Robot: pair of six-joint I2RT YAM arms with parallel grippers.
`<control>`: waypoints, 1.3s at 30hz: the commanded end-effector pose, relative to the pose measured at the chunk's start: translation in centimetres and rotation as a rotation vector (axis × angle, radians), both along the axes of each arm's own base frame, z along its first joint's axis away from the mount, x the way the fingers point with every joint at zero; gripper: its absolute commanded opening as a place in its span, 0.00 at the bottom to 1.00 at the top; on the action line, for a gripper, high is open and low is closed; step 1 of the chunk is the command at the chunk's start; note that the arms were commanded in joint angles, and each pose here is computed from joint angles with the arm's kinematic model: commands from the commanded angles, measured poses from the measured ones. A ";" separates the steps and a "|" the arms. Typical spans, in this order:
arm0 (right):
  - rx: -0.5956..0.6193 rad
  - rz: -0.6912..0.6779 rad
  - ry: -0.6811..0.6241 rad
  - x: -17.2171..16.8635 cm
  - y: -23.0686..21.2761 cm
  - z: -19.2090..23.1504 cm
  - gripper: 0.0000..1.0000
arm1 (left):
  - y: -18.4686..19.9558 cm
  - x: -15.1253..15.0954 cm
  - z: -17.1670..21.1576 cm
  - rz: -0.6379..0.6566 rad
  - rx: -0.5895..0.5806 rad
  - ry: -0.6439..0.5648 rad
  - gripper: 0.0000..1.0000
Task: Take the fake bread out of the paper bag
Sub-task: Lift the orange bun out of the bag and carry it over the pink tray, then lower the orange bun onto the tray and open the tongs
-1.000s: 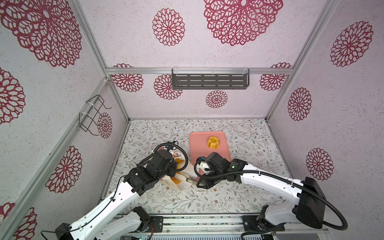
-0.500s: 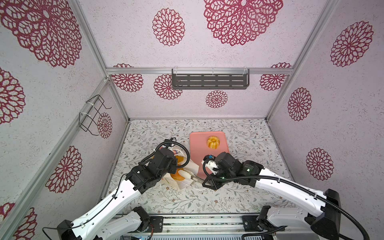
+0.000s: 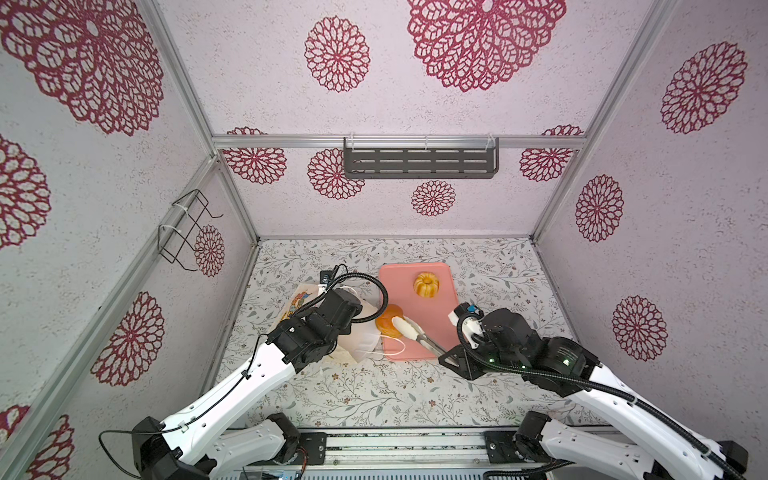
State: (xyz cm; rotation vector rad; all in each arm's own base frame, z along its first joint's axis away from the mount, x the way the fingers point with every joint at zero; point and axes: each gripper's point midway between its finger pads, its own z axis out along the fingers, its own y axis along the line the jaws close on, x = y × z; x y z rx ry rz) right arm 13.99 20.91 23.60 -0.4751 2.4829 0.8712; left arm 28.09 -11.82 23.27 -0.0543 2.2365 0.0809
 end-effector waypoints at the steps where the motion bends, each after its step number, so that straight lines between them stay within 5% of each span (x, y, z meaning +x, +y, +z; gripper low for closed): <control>1: -0.015 -0.154 -0.039 1.9 -2.7 0.3 0.00 | 0.3 -0.1 0.3 0.008 -0.004 -0.014 0.00; 13: -0.178 -0.339 -0.065 7.5 -4.7 -5.2 0.00 | 0.7 -1.5 1.9 -0.038 -0.082 -0.076 0.00; 27: -0.274 -0.335 -0.048 9.8 -3.9 -8.4 0.00 | 0.9 -2.0 1.4 -0.056 -0.088 -0.088 0.00; 36: -0.317 -0.316 -0.009 9.3 -4.2 -8.9 0.12 | 0.9 -2.1 1.1 -0.066 -0.084 -0.094 0.00; 39: -0.321 -0.306 0.003 9.1 -4.2 -9.0 0.23 | 0.8 -2.1 1.0 -0.073 -0.085 -0.088 0.00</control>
